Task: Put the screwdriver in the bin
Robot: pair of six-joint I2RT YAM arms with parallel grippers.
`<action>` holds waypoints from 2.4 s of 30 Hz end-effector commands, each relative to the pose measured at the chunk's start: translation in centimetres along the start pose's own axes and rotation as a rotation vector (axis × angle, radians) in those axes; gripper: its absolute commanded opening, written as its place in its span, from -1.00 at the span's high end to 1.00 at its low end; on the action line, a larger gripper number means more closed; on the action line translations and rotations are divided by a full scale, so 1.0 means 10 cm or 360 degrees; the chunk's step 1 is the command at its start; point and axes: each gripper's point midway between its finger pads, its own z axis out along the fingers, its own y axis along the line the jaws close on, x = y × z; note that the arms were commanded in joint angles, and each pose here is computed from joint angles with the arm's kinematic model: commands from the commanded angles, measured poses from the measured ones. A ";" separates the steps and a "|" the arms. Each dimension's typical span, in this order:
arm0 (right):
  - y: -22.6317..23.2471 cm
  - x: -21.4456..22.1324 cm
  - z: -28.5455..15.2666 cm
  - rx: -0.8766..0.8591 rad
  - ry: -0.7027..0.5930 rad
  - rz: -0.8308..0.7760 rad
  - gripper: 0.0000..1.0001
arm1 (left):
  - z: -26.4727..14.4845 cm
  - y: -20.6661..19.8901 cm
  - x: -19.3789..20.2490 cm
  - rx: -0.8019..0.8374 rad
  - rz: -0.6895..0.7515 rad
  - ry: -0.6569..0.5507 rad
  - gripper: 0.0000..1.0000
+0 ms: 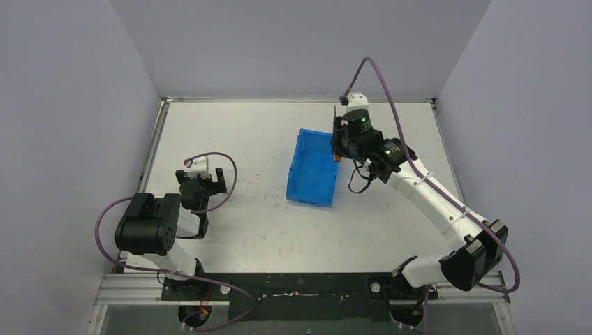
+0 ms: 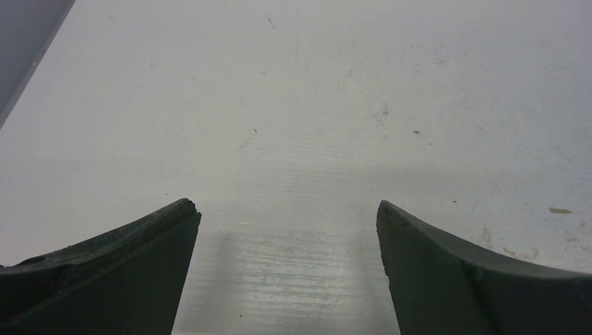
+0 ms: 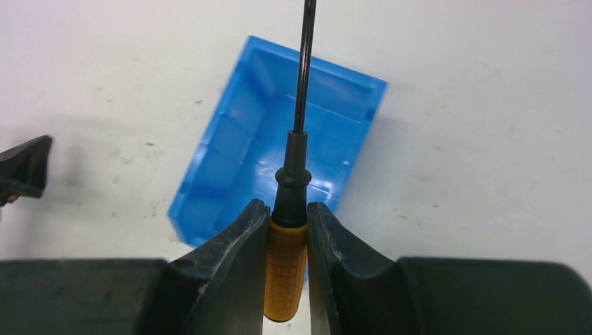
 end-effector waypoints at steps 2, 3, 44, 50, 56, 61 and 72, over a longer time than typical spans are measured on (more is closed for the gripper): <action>0.46 -0.11 0.15 -0.0108 -0.0084 0.0004 1.00 | 0.07 -0.03 -0.22 0.0014 -0.0023 -0.0110 -0.94; 0.49 -0.03 0.24 -0.0111 -0.0045 -0.0006 1.00 | 0.07 -0.03 -0.22 0.0014 -0.0023 -0.0112 -0.94; 0.44 0.11 0.64 0.0016 -0.0017 -0.0087 -0.86 | 0.07 -0.03 -0.22 0.0014 -0.0021 -0.0111 -0.94; -0.38 -0.03 0.26 0.0214 -0.0271 0.0039 -1.00 | 0.07 -0.03 -0.22 0.0013 -0.0022 -0.0111 -0.94; -1.27 0.24 0.03 0.0475 -0.0414 0.0178 -1.00 | 0.07 -0.03 -0.22 0.0011 -0.0022 -0.0111 -0.94; -1.73 0.59 0.02 0.0534 -0.0455 0.0299 -1.00 | 0.07 -0.03 -0.22 0.0011 -0.0021 -0.0110 -0.94; -2.16 1.13 0.19 0.0562 -0.0597 0.0376 -1.00 | 0.07 -0.03 -0.22 0.0011 -0.0023 -0.0112 -0.94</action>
